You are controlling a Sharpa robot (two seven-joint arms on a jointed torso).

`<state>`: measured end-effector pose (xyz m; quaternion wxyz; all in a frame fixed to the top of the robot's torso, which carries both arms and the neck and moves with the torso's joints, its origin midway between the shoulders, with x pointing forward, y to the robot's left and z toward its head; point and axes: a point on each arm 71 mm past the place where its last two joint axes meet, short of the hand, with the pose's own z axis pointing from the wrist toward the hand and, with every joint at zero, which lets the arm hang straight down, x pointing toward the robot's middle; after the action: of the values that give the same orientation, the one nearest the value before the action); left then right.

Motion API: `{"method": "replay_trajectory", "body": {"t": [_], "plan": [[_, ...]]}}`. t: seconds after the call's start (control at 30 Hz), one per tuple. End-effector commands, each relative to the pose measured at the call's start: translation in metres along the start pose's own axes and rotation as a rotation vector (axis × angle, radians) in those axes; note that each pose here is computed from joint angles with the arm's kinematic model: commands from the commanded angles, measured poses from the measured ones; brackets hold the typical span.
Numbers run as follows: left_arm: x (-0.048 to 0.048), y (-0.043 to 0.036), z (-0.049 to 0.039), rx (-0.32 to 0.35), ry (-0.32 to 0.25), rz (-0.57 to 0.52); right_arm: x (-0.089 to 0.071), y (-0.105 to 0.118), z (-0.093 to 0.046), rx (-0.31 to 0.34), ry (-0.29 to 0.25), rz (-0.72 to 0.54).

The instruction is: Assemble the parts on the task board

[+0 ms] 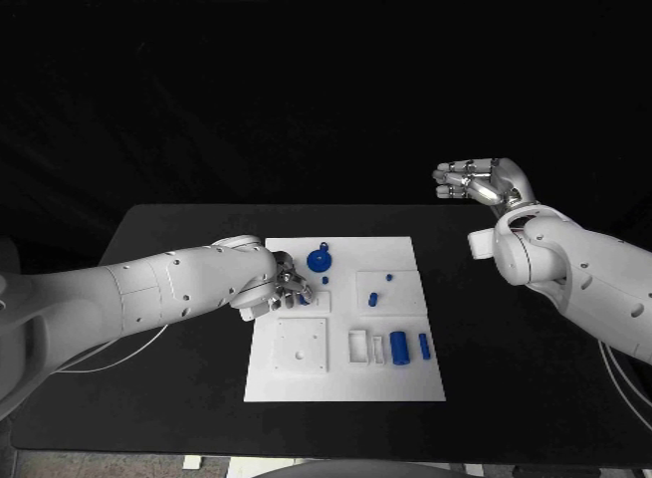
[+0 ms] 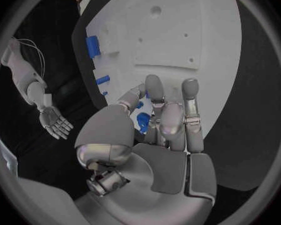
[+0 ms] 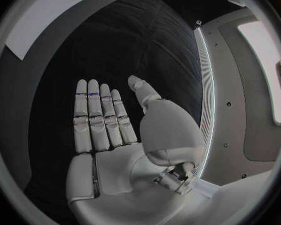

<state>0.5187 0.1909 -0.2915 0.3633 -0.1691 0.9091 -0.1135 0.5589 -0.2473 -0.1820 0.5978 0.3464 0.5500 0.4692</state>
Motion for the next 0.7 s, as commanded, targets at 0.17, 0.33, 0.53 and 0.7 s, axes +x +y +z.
{"method": "replay_trajectory", "body": {"t": [0.17,0.33,0.53,0.7], "plan": [[-0.0008,-0.0063,-0.0025,0.014,0.031,0.024,0.0028,-0.0006,-0.0004,-0.004,0.018,0.006],[-0.0016,-0.0071,-0.0028,0.015,0.03,0.025,0.0029,-0.0011,-0.0006,-0.003,0.018,0.006],[-0.0022,-0.0077,-0.0029,0.011,0.038,0.033,0.0031,-0.0018,-0.0009,-0.002,0.019,0.006],[-0.0025,-0.0078,-0.0022,0.0,0.057,0.056,0.0034,-0.0024,-0.001,0.0,0.02,0.007]]}}
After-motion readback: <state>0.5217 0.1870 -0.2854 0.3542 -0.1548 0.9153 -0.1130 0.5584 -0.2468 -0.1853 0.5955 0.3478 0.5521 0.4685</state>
